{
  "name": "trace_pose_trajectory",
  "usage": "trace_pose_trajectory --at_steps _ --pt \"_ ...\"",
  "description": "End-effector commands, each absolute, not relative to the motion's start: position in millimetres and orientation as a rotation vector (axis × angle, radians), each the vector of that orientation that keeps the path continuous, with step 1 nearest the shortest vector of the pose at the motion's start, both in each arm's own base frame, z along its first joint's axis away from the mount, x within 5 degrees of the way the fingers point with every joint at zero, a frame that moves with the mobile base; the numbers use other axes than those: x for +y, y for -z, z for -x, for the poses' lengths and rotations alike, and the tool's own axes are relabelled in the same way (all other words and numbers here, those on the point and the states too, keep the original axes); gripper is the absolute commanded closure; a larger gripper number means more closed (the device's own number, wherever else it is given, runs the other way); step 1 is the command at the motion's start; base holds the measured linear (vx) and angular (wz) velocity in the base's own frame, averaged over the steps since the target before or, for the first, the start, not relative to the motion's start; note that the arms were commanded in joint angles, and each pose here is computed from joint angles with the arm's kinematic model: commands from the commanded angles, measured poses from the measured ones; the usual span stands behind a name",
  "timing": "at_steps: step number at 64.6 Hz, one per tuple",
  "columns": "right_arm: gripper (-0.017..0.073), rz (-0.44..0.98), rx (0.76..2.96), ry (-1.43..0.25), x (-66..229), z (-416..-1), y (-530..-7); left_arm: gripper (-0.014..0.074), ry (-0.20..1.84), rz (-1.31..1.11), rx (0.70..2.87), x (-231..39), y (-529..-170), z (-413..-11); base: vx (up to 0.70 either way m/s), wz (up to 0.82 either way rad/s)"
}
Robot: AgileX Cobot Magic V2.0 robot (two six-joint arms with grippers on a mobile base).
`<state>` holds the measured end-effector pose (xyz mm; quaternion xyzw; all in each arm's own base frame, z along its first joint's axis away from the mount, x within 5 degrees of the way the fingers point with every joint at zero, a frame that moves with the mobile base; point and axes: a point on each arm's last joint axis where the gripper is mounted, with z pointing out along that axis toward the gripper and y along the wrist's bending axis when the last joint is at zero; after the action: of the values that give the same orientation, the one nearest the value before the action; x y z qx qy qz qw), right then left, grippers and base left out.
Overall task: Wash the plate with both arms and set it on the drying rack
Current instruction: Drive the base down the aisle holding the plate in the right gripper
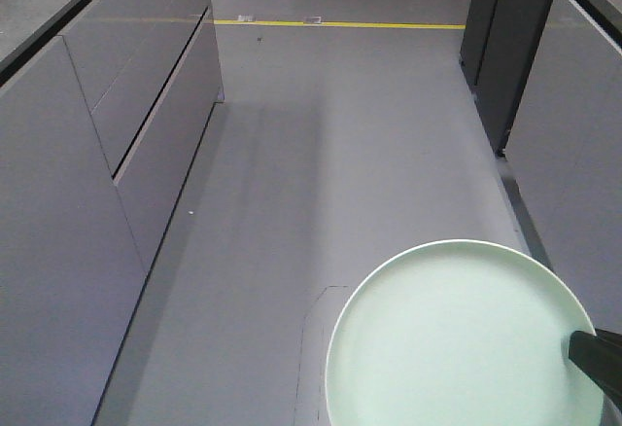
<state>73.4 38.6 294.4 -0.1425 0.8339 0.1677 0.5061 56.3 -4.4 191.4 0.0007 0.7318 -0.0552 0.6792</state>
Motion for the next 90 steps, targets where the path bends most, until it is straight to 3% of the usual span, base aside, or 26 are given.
trace_pose_trajectory --at_steps 1,90 --pt "0.0561 0.292 1.943 -0.407 37.5 -76.6 -307.1 0.06 0.144 -0.003 1.536 -4.9 -207.5 -54.2 0.29 -0.04" --pt "0.0561 0.292 1.943 -0.407 37.5 -76.6 -307.1 0.06 0.144 -0.003 1.536 -4.9 -207.5 -54.2 0.28 -0.07"
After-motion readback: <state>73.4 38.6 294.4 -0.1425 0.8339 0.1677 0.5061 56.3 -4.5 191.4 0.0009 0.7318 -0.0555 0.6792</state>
